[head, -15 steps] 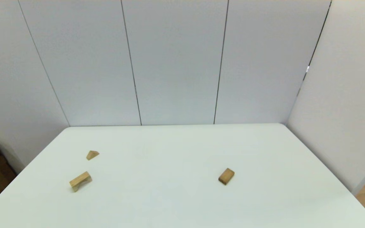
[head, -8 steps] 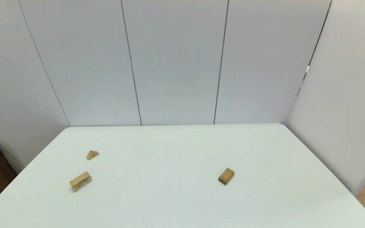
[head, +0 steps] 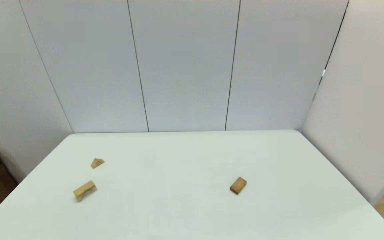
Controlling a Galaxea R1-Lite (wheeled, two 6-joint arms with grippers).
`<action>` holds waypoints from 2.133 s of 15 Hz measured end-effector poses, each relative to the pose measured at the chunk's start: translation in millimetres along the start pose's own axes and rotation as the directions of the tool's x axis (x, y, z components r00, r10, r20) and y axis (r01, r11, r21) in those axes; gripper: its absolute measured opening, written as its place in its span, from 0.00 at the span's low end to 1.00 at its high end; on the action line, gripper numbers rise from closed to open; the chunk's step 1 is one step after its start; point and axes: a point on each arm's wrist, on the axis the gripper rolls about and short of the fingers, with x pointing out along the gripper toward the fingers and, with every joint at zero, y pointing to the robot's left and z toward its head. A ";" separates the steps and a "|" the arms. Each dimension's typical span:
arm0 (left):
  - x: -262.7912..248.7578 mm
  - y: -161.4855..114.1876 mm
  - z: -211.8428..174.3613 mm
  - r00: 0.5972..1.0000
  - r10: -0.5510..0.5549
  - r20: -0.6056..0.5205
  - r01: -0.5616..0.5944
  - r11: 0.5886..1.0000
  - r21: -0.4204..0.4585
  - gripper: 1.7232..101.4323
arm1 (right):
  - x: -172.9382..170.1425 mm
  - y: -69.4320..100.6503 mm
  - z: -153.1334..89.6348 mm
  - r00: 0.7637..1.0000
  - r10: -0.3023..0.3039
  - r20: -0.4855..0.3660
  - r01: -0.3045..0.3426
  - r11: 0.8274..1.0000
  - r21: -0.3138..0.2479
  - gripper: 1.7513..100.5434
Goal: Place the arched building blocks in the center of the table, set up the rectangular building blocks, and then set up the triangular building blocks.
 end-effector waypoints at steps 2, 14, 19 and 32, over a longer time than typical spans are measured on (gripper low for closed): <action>1.7 -1.2 11.4 0.998 0.003 -0.055 -0.004 1.000 -0.019 1.00 | 0.0 0.0 0.0 1.000 0.000 0.000 0.000 1.000 0.000 1.00; -12.9 -8.2 87.8 0.902 0.034 -0.431 -0.056 0.998 -0.039 1.00 | 0.0 0.0 0.0 1.000 0.000 0.000 0.000 1.000 0.000 1.00; 17.1 -11.8 123.3 0.813 0.063 -0.579 -0.104 0.994 -0.039 1.00 | 0.0 0.0 0.0 1.000 0.000 0.000 0.000 1.000 0.000 1.00; 168.5 26.9 159.2 0.547 0.134 -0.826 -0.100 0.990 0.094 1.00 | 0.0 0.0 0.0 1.000 0.000 0.000 0.000 1.000 0.000 1.00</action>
